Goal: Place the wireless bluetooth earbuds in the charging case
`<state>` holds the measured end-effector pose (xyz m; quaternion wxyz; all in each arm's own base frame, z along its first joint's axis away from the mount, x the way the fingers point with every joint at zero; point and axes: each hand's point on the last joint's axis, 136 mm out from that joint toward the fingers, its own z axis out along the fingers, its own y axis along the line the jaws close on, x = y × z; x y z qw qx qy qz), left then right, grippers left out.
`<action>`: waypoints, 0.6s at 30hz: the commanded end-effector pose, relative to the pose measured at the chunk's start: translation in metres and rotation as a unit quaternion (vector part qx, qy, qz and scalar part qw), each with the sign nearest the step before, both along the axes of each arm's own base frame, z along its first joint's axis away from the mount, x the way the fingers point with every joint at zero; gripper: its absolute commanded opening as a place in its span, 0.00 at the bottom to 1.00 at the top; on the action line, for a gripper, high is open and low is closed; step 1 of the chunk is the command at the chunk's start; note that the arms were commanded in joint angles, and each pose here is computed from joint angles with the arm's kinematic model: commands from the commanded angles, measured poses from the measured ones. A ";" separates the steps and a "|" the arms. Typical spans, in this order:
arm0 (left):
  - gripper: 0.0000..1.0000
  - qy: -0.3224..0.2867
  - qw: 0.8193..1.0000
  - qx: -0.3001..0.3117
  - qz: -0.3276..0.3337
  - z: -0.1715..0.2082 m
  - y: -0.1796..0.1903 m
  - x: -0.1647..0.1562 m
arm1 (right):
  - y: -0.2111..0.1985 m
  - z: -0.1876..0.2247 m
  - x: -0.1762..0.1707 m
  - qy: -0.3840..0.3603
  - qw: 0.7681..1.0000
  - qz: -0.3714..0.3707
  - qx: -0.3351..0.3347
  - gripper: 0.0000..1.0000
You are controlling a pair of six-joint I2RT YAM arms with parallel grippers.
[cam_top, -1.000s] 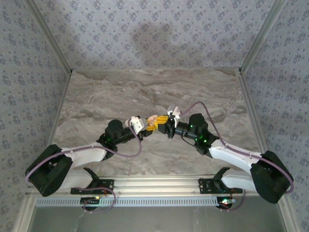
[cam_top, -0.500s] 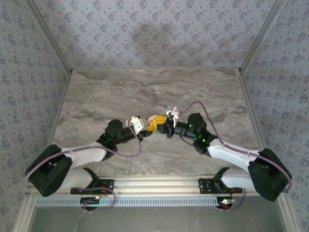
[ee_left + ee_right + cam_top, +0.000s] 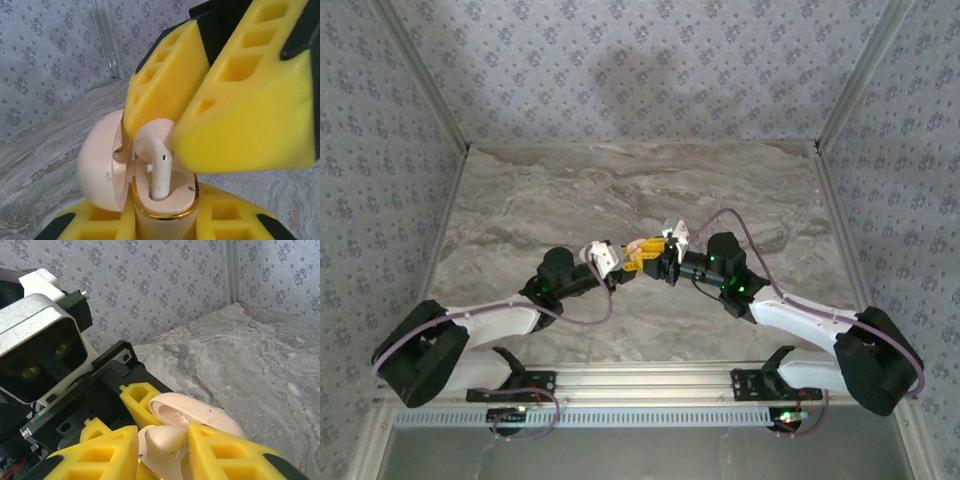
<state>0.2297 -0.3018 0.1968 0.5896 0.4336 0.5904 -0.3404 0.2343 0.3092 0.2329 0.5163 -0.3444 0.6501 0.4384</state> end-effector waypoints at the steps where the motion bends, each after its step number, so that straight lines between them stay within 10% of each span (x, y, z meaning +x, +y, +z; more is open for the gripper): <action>1: 0.13 -0.035 0.999 -0.020 -0.007 0.025 -0.001 0.000 | 0.002 0.017 -0.002 -0.017 1.000 0.007 0.007 0.35; 18: 0.13 -0.035 0.999 -0.019 -0.006 0.026 0.000 -0.001 | 0.003 0.034 -0.007 -0.028 0.999 0.022 0.021 0.47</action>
